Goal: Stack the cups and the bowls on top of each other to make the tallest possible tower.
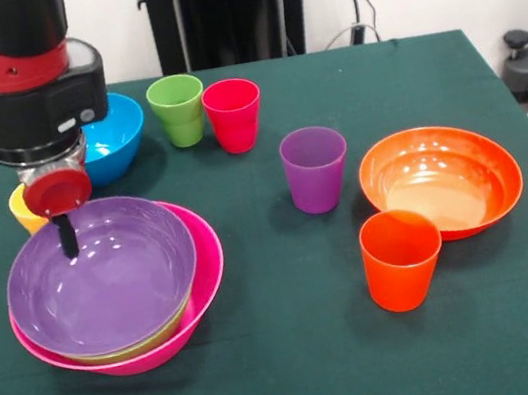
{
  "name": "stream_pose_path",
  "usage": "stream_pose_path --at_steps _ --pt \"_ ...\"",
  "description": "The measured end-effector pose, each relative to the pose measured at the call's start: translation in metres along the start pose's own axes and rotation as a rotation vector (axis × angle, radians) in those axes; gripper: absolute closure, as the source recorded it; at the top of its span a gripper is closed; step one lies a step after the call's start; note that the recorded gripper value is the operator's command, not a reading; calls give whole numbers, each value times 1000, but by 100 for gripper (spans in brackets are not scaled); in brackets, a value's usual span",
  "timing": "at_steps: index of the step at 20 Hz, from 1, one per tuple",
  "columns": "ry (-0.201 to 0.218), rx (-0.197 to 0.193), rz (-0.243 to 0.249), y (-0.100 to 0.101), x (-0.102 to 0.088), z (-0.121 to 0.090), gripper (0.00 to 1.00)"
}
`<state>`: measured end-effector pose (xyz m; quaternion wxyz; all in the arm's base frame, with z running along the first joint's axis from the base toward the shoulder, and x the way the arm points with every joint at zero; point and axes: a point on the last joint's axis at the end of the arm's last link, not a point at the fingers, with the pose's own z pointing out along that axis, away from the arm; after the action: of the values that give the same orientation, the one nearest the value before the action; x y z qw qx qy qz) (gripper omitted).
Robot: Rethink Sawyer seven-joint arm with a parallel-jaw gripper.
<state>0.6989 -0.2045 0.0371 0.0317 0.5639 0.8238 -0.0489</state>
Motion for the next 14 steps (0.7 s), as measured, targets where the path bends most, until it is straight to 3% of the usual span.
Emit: stream_pose_path --at_steps 6,14 --pt "-16 -15 -4 -2 5 26 0" --pt "3 2 -8 -7 15 47 0"
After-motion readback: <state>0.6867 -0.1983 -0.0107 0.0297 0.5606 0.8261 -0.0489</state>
